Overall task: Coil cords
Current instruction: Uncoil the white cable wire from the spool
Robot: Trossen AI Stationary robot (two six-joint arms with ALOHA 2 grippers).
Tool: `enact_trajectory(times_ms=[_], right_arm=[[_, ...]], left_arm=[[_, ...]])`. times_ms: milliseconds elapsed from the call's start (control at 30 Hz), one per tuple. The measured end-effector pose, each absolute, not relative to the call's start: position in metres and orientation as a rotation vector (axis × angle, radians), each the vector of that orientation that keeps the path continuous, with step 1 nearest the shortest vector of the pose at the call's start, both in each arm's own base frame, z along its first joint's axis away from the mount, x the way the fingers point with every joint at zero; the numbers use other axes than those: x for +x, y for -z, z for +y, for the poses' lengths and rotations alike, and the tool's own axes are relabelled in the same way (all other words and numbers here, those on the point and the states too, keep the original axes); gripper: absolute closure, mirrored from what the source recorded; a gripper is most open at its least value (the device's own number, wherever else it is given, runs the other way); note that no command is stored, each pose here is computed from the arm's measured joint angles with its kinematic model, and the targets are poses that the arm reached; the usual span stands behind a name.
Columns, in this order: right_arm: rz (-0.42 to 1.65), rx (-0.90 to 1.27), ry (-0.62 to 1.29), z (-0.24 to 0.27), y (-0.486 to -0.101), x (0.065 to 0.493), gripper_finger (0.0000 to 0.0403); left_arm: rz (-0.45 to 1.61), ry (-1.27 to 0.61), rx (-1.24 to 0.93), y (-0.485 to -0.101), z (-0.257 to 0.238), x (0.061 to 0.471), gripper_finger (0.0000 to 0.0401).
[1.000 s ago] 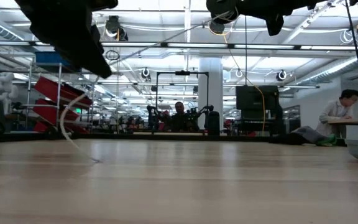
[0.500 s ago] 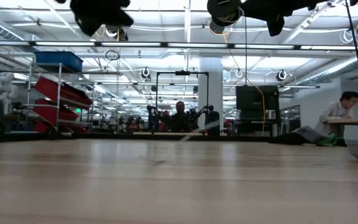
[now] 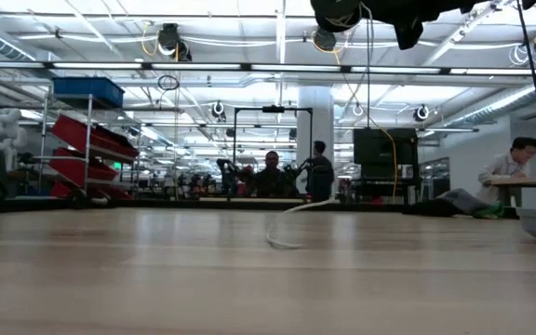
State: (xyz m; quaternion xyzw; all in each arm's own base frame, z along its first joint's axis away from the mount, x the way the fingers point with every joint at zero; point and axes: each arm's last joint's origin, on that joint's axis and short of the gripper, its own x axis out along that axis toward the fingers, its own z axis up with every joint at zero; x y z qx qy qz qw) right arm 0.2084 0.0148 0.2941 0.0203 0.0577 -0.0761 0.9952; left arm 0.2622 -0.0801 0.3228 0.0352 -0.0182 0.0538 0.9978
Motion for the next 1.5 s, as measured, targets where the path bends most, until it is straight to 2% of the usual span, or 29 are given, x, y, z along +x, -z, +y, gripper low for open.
enact_trajectory(times_ms=[300,567,667,1167,1500], right_arm=[[0.072,-0.042,0.063,0.026,-0.295,0.216,0.0403],[0.099,-0.047,0.024,0.029,-0.286,0.228,0.0403],[0.097,-0.043,0.024,0.030,-0.283,0.232,0.0403],[0.092,-0.051,0.007,0.031,-0.281,0.236,0.0403],[0.101,-0.036,-0.005,0.032,-0.280,0.236,0.0403]], left_arm=[[-0.116,-0.071,0.055,-0.300,-0.074,0.300,0.0233],[-0.104,-0.054,0.079,-0.288,-0.070,0.312,0.0233],[-0.111,-0.005,0.053,-0.286,-0.070,0.314,0.0233],[-0.079,-0.028,0.049,-0.282,-0.066,0.316,0.0233],[-0.116,-0.085,0.081,-0.298,-0.070,0.303,0.0233]])
